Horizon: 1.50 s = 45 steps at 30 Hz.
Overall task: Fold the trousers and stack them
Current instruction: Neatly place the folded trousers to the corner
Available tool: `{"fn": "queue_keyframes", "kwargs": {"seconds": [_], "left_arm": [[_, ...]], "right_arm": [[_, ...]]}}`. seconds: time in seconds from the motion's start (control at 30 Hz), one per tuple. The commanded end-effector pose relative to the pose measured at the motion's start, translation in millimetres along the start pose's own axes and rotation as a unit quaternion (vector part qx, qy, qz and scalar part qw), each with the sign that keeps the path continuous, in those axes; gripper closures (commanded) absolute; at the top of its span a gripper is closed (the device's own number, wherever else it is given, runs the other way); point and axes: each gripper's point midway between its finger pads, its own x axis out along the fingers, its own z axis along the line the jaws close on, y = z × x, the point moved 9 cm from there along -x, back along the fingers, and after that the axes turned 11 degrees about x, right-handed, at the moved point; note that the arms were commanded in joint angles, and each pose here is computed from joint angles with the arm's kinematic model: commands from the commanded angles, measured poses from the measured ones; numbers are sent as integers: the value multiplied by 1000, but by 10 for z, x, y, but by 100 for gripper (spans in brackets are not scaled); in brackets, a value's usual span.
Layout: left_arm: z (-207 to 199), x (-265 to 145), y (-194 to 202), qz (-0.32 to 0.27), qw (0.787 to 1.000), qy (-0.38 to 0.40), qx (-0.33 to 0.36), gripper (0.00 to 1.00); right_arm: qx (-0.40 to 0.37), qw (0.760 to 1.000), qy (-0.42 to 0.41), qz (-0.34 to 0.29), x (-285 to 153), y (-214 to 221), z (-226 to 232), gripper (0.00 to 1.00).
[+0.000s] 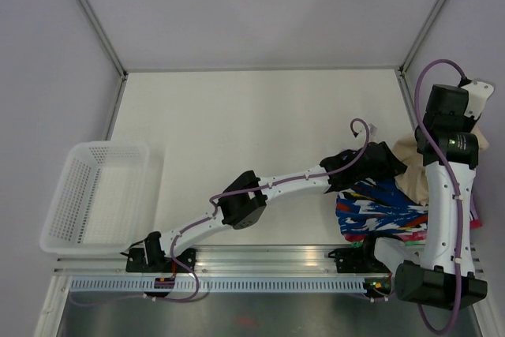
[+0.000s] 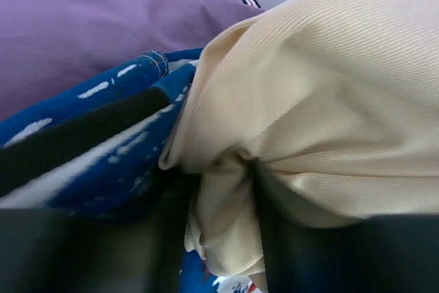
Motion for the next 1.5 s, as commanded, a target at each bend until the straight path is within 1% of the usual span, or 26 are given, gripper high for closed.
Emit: {"fn": "queue_keyframes", "kwargs": {"seconds": [0.0,0.07,0.13,0.17,0.23,0.3,0.33,0.37,0.4,0.43,0.47,0.5,0.53,0.6,0.67,0.7,0.8,0.83,0.9,0.93,1.03,1.13,1.27,1.4,1.43,1.47], "left_arm": [[-76,-13,64,12,1000,7,-4,64],[-126,-42,40,8,1000,10,1,98],[-90,-58,23,8,1000,10,17,98],[-244,-153,-95,-2,999,31,22,98],[-312,-271,-260,-18,997,33,66,98],[-470,-534,-490,-46,993,40,103,98],[-267,-563,-522,-49,993,14,110,98],[-299,-654,-614,-60,992,20,109,98],[-513,-882,-866,-88,990,45,102,98],[-377,-940,-878,-88,990,28,106,98],[-413,-1044,-967,-100,988,29,110,98],[-581,-1270,-1143,-124,984,42,121,98],[-510,-1341,-1172,-129,983,28,130,98],[-647,-1631,-1344,-145,980,36,131,98],[-579,-1755,-1323,-137,981,29,132,98],[-675,-1921,-1367,-140,981,41,130,98],[-564,-2048,-1308,-125,983,26,132,98],[-501,-2073,-1269,-117,984,15,134,98],[-476,-2172,-1263,-113,985,11,133,98],[-358,-2176,-1194,-97,987,-6,131,98],[-269,-2176,-1108,-76,989,-10,124,98],[-185,-2134,-1034,-58,991,-19,120,98],[-121,-2109,-971,-44,992,-21,115,98],[-76,-2177,-912,-34,992,-24,120,98],[-60,-2188,-898,-35,991,-28,124,98],[-58,-2192,-900,-36,990,-28,137,98]], "right_arm": [[21,999,10,-33,-88,-141,-61,100],[18,999,11,-33,-93,-113,-74,100],[19,999,10,-35,-107,-107,-92,100],[20,999,7,-36,-115,-104,-97,100],[20,999,0,-38,-143,-118,-110,100],[26,999,-21,-39,-191,-161,-103,100],[30,998,-28,-41,-213,-190,-105,100],[34,997,-42,-46,-264,-253,-106,100],[29,996,-73,-43,-300,-281,-73,100],[36,994,-93,-52,-373,-374,-82,100],[40,992,-109,-57,-415,-422,-73,100],[41,988,-136,-58,-460,-460,-50,100],[48,985,-148,-68,-529,-562,-64,100],[49,983,-163,-66,-593,-623,-67,100],[53,984,-163,-56,-628,-656,-71,100],[47,984,-164,-45,-610,-638,-50,100],[29,987,-157,-15,-525,-450,-31,100],[9,988,-156,13,-408,-256,28,100],[-4,986,-161,31,-309,-72,82,100],[-20,987,-152,54,-205,127,105,100],[-52,989,-113,75,-10,389,112,100],[-91,991,-66,73,129,492,72,100],[-118,991,-31,53,266,460,100,100],[-134,988,-16,73,397,493,179,99],[-135,987,-14,83,416,535,177,86],[-117,989,-9,90,427,567,192,75]]}}
